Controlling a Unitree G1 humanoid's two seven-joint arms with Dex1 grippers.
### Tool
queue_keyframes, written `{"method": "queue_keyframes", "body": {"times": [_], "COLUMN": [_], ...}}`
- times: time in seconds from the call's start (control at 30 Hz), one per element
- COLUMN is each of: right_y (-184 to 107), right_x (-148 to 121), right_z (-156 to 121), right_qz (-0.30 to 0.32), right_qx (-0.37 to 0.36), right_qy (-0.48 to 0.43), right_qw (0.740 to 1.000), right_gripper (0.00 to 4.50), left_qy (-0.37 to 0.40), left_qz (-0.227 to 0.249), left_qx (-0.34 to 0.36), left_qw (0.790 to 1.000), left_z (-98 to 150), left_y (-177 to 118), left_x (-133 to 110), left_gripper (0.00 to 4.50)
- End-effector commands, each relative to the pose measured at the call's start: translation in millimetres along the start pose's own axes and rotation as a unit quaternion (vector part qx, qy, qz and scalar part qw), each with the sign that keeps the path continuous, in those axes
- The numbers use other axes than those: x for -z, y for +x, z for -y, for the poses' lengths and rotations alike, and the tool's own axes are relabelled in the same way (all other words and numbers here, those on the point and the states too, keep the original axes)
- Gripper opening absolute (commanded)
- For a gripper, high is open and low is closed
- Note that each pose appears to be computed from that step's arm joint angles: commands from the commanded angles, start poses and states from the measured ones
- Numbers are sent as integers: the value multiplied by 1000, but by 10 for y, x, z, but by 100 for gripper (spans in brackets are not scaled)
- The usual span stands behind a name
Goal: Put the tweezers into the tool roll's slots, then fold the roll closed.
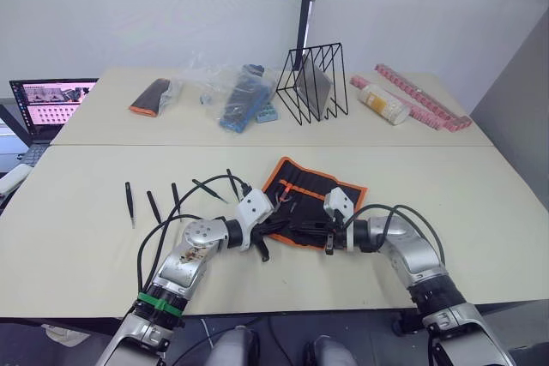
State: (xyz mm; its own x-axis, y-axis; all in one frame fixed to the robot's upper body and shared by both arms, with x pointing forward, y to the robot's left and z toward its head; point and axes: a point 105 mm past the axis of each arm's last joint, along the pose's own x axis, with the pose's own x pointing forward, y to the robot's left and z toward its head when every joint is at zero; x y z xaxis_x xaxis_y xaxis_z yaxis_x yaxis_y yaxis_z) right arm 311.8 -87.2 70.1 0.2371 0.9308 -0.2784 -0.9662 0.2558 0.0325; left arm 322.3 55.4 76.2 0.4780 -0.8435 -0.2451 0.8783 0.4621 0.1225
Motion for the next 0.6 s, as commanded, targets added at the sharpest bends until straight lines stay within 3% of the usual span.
{"method": "queue_keyframes", "body": {"times": [0.03, 0.23, 0.43, 0.6], "right_y": [-88, -305, -511, -640], "right_x": [296, 553, 713, 570], "right_z": [-193, -406, -418, -373], "right_qz": [-43, -91, -128, -114], "right_qx": [-31, -53, -33, -26], "right_qy": [31, 65, 67, 56], "right_qw": [998, 992, 989, 992], "right_gripper": [0, 0, 0, 0], "left_qy": [-13, -23, -32, -33], "left_qz": [-23, -23, -21, 49], "left_qx": [-15, -16, -18, -16], "left_qw": [1000, 999, 999, 998], "left_z": [-65, -79, -95, -124], "left_y": [-43, -34, -29, -50], "left_x": [127, 148, 148, -126], "left_gripper": [4, 4, 4, 4]}}
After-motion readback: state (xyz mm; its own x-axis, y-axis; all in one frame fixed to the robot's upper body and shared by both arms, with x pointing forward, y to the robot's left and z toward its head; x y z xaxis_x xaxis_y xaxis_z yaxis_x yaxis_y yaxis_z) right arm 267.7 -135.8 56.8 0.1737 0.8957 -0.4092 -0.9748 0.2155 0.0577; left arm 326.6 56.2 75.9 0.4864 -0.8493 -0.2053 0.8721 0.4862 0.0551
